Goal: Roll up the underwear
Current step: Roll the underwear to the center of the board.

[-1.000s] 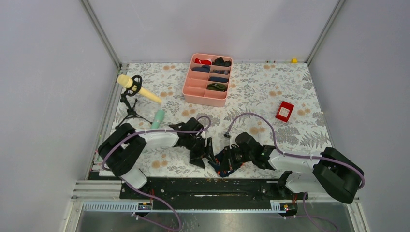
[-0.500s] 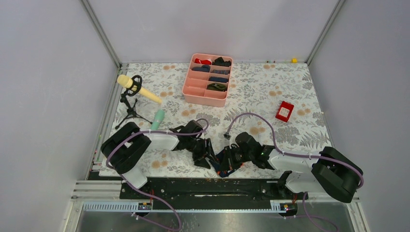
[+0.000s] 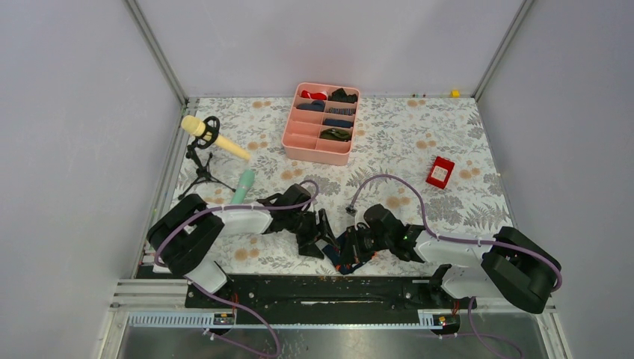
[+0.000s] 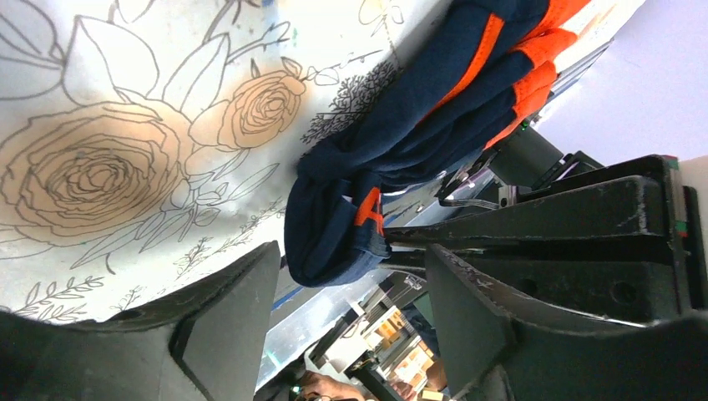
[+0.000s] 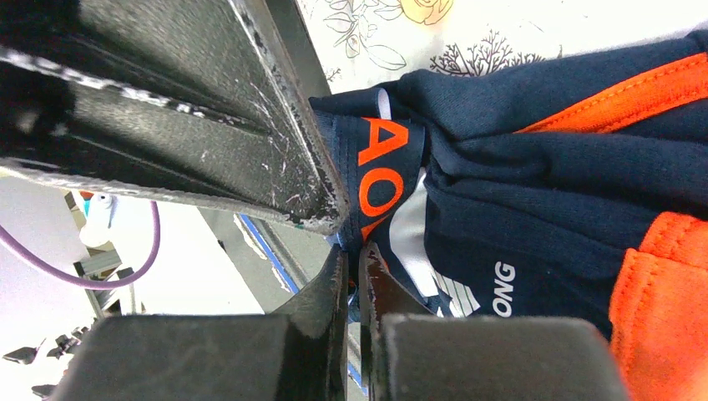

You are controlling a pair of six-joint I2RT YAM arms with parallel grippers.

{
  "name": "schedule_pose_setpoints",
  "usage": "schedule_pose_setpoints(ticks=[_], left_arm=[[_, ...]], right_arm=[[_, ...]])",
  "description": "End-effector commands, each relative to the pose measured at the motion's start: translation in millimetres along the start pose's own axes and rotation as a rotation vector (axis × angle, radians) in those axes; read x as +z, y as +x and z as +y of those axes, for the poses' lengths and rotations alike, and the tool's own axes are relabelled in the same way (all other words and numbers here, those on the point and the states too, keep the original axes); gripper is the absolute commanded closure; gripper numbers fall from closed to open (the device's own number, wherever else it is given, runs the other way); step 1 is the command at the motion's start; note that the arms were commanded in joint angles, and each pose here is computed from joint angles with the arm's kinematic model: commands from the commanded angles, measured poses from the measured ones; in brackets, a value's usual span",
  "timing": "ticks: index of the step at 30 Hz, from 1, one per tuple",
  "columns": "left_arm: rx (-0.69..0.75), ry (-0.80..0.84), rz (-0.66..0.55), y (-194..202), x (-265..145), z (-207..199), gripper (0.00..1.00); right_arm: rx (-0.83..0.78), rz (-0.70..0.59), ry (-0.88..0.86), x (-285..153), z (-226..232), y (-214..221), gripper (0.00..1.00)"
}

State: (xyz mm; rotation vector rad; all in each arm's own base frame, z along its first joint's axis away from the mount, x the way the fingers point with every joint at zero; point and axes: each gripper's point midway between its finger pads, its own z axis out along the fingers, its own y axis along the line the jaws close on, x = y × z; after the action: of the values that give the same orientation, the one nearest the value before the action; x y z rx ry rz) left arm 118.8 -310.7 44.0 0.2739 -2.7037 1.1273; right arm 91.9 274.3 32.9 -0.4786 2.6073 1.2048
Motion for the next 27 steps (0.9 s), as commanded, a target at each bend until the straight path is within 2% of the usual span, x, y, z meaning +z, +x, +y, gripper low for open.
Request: schedule_pose_setpoints(ticks=[1, 3, 9, 12, 17, 23, 26, 27], left_arm=[[0.040, 0.039, -0.042, -10.5, -3.8, -21.6, 0.33], [0.028, 0.036, -0.042, -11.9, -1.0, -20.0, 0.35], [-0.023, 0.001, -0.040, -19.3, 12.2, -9.6, 0.60], [-0.032, -0.009, -0.038, -20.1, 15.6, -4.5, 0.68], [-0.046, -0.029, -0.004, -18.2, 22.0, 2.7, 1.00], [-0.149, -0.046, 0.084, -1.9, 21.7, 9.6, 1.00], [-0.192, -0.124, 0.090, 4.5, 16.1, 18.0, 1.00], [-0.200, -0.165, 0.090, 5.6, 13.7, 19.8, 1.00]], right_arm=[[-0.006, 0.027, 0.015, 0.4, -3.5, 4.4, 1.00], [-0.004, 0.027, 0.016, 0.4, -3.8, 4.5, 1.00], [-0.003, 0.028, 0.017, 0.4, -4.5, 5.3, 1.00], [-0.002, 0.030, 0.021, -0.1, -5.9, 6.8, 1.00], [-0.006, 0.038, 0.033, -0.5, -10.0, 10.1, 1.00], [-0.010, 0.026, 0.046, -6.0, -10.1, 9.7, 1.00], [-0.013, 0.033, 0.047, -8.0, -10.2, 11.8, 1.00], [-0.012, 0.039, 0.048, -8.0, -10.6, 12.7, 0.96]])
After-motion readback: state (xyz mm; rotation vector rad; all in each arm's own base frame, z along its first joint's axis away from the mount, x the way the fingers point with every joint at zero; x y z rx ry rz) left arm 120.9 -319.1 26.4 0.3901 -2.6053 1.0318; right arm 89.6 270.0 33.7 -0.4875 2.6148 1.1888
